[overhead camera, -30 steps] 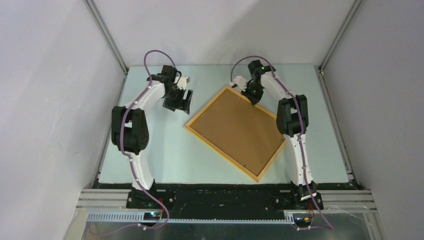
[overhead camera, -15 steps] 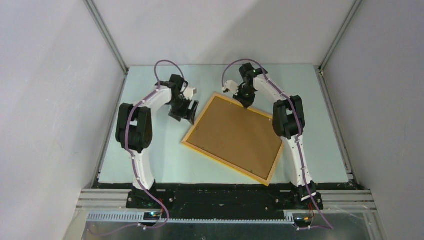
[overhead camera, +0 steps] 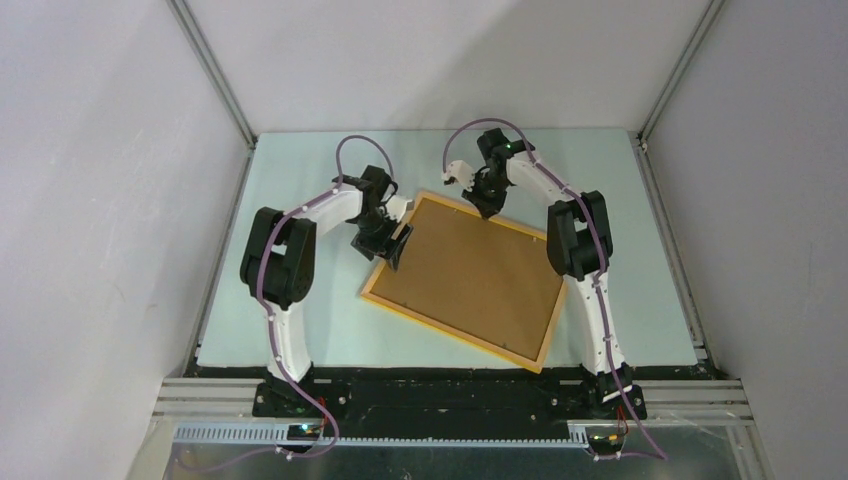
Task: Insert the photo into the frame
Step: Install the photo frame at the center of the board.
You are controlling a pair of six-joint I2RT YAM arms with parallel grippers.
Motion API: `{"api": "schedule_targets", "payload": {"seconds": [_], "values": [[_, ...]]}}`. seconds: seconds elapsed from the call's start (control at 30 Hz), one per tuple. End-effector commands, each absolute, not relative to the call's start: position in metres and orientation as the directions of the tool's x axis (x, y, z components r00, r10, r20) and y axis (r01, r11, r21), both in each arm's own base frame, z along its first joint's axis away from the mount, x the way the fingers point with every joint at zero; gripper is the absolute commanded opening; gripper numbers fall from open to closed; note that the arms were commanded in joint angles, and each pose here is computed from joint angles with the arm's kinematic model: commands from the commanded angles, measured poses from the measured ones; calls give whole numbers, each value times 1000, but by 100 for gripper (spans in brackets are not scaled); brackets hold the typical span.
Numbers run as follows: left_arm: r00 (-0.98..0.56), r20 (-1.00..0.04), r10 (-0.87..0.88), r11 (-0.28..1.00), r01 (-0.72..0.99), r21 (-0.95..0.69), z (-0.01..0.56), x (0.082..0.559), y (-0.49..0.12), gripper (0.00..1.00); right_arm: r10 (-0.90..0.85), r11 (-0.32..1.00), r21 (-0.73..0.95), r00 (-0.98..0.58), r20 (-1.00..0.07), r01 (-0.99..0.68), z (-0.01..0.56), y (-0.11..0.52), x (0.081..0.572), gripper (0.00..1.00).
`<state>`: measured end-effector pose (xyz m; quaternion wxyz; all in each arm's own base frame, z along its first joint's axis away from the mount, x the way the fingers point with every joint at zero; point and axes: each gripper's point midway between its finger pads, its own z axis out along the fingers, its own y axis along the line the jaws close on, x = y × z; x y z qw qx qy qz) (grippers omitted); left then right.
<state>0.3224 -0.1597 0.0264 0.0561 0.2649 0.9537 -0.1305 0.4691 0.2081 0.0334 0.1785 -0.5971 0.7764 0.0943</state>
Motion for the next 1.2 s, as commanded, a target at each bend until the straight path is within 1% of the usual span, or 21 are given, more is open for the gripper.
{"api": "schedule_targets", "payload": {"seconds": [0.0, 0.33, 0.4, 0.57, 0.67, 0.83, 1.0, 1.17], "values": [[-824, -252, 508, 821, 551, -147, 42, 342, -161, 78, -869, 242, -48, -195, -456, -969, 45, 232, 459, 0], [-825, -241, 511, 828, 548, -121, 29, 345, -165, 67, -867, 257, -33, -215, -450, -966, 40, 230, 454, 0], [-826, -239, 511, 829, 547, -118, 28, 344, -165, 63, -867, 258, -32, -217, -448, -966, 39, 229, 453, 0], [-818, -243, 521, 825, 556, -102, 29, 345, -164, 50, -868, 262, -31, -222, -444, -965, 37, 227, 452, 0], [-814, -246, 527, 822, 561, -96, 31, 345, -163, 44, -867, 264, -28, -225, -444, -964, 37, 227, 450, 0], [-805, -248, 539, 817, 571, -79, 33, 344, -161, 40, -869, 268, -25, -230, -438, -963, 34, 225, 449, 0], [-800, -257, 542, 814, 576, -76, 36, 346, -161, 32, -872, 268, -24, -232, -431, -963, 32, 225, 448, 0], [-774, -263, 576, 789, 610, -68, 37, 346, -162, 30, -875, 265, -26, -229, -426, -964, 31, 224, 446, 0]]}}
